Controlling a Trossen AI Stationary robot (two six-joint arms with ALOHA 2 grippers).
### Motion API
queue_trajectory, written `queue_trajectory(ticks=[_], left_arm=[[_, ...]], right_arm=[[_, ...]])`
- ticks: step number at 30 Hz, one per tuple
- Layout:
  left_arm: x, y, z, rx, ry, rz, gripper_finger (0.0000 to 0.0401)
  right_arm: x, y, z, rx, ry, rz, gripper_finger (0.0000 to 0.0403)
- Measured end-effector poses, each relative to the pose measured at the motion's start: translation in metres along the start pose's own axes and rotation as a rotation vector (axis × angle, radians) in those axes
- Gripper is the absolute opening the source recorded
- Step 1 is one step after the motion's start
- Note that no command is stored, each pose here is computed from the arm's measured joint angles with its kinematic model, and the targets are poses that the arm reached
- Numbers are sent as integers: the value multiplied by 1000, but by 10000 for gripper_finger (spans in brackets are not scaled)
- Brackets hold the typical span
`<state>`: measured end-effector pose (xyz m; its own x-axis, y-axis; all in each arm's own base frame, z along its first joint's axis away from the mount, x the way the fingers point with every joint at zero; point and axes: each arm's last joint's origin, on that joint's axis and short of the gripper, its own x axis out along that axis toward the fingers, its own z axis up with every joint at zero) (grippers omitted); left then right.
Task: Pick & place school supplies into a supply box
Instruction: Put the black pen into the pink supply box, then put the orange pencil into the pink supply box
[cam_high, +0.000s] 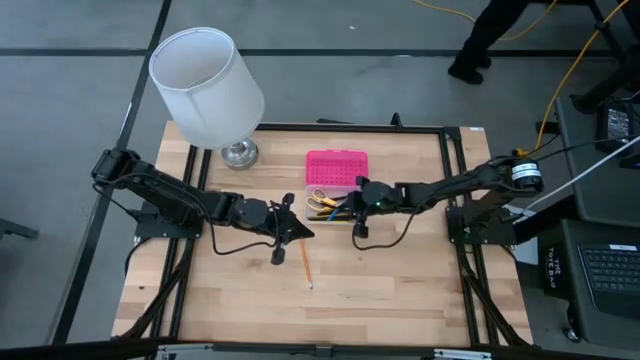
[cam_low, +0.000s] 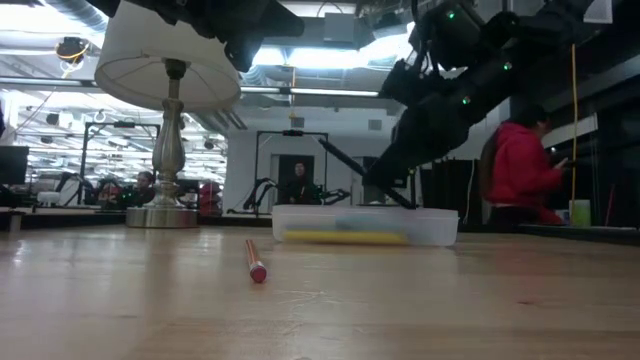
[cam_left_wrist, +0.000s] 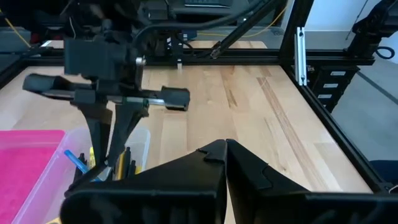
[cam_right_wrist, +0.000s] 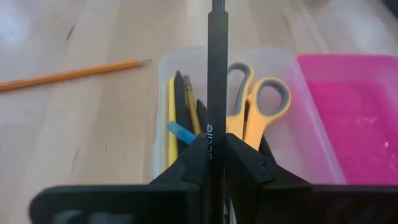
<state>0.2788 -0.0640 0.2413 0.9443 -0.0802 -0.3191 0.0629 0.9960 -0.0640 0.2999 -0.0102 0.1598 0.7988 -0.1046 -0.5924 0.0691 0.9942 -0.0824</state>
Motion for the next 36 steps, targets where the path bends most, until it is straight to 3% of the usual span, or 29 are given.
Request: queue_trajectory(ticks=[10,25,36], left_arm=[[0,0,0,-3,2,-10,4],[0,0,0,-2,2,-11,4],[0,0,0,1,3,-11,4]], right_arm=[[8,1,-7,61,39,0,51],[17,2,-16,49,75,1,65],[13,1,-6,22,74,2,136]])
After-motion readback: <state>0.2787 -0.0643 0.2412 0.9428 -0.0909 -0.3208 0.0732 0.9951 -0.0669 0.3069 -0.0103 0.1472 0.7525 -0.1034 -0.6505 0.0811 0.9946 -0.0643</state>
